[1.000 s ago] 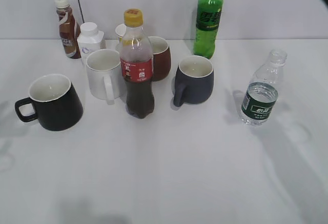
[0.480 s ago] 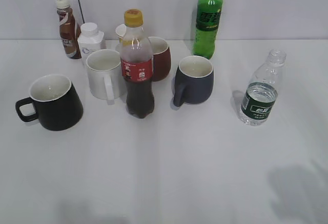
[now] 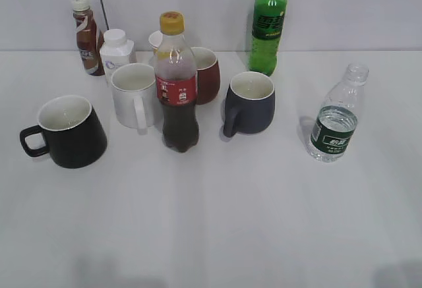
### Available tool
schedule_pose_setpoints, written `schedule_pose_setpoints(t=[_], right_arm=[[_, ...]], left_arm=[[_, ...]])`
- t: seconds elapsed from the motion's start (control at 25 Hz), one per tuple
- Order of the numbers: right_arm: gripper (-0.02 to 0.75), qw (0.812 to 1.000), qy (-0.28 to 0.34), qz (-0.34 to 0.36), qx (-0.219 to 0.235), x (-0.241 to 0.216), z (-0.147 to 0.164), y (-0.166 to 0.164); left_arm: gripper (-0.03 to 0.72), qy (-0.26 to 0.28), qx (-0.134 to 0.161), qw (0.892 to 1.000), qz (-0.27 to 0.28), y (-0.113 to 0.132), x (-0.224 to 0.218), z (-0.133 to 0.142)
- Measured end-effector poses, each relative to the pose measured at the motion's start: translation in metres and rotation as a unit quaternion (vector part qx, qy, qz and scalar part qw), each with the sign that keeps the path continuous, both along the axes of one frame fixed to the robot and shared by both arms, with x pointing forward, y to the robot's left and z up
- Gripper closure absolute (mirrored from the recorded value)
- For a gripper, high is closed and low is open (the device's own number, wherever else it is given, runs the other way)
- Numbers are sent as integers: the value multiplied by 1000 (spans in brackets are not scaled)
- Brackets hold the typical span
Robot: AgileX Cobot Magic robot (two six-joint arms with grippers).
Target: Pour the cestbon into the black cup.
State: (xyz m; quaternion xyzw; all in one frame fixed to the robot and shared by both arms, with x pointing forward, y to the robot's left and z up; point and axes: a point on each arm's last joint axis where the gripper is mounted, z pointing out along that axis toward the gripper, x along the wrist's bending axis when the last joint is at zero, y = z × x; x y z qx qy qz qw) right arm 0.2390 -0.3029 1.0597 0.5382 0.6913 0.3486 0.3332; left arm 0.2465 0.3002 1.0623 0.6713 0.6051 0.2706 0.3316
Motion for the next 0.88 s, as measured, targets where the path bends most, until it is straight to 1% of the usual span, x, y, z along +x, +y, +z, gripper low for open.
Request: schedule_pose_setpoints(t=[0.12,0.4,0.64,0.76,0.88], right_arm=[[146,1000,-15,0,0,5,-3,1],[146,1000,-20,-3,-1,7,-3,1],[146,1000,-22,-3,-1,8,-3,1],[147,1000,-22,-7,-1,8,-3,1],[147,1000,-23,-20,-1,7,-3,0]], left_arm=[[342,-28,-10,1000,-3,-2,7,-2],[349,-36,-16,999,-5,-3,9,-3],[400,-35,-15,999,-5,-3,9,-3],[424,-35,-15,999,10,-3,9,-4],[436,-35,-14,998,41,-2,9,-4]])
